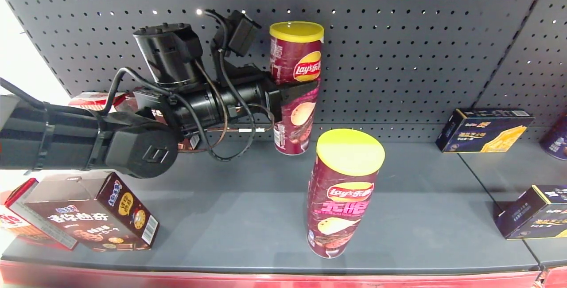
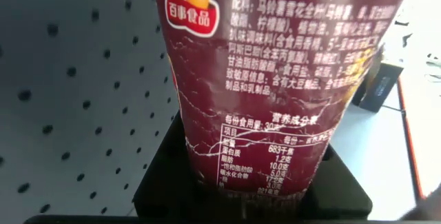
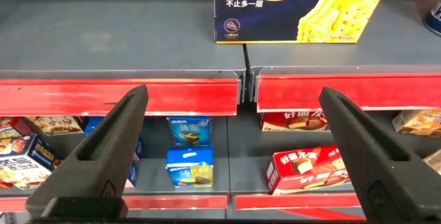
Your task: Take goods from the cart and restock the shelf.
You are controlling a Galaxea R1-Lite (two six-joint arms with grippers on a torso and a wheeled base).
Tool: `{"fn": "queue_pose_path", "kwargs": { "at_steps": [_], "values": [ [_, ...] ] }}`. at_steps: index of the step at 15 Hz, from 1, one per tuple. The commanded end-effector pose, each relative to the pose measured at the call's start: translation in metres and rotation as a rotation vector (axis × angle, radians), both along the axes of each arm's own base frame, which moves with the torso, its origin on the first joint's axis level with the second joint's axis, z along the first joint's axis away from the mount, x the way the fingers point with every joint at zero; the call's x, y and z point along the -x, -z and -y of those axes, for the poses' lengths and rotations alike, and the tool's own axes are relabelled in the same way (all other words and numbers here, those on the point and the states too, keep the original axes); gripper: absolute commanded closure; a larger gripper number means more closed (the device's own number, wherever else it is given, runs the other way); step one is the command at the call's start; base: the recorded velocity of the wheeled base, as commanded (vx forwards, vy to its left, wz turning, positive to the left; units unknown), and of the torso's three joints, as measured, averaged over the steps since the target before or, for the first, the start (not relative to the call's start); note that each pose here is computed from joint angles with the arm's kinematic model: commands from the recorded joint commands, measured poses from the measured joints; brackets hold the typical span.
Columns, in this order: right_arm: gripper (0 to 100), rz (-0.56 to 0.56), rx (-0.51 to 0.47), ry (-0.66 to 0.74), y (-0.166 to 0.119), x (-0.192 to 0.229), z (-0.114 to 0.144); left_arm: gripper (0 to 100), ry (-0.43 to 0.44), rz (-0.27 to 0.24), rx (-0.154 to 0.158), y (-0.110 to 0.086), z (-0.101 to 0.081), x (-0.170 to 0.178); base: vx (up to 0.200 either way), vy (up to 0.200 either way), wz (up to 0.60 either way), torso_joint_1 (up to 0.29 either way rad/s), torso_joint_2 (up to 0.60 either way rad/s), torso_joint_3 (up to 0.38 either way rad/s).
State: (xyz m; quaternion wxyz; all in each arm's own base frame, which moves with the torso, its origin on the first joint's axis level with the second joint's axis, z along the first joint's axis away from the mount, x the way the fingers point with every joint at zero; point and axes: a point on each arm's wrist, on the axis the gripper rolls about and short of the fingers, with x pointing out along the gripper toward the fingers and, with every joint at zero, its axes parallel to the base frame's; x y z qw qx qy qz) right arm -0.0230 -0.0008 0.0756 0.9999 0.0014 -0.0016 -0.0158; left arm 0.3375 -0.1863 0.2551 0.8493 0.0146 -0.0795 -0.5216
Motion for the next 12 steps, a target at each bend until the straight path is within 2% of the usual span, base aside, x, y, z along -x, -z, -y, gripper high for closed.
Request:
{"fn": "queue_pose_path", "kwargs": {
  "at_steps": [1, 12],
  "values": [
    [0, -0.002, 0.0, 0.001, 0.0, 0.0, 0.0, 100, -0.002, -0.025, -0.014, 0.014, 0.004, -0.009, 0.0, 0.0, 0.0, 0.0, 0.0, 0.0],
    [0, -0.002, 0.0, 0.001, 0.0, 0.0, 0.0, 100, 0.002, -0.032, -0.018, 0.039, 0.012, -0.027, 0.0, 0.0, 0.0, 0.0, 0.0, 0.0]
  ]
}}
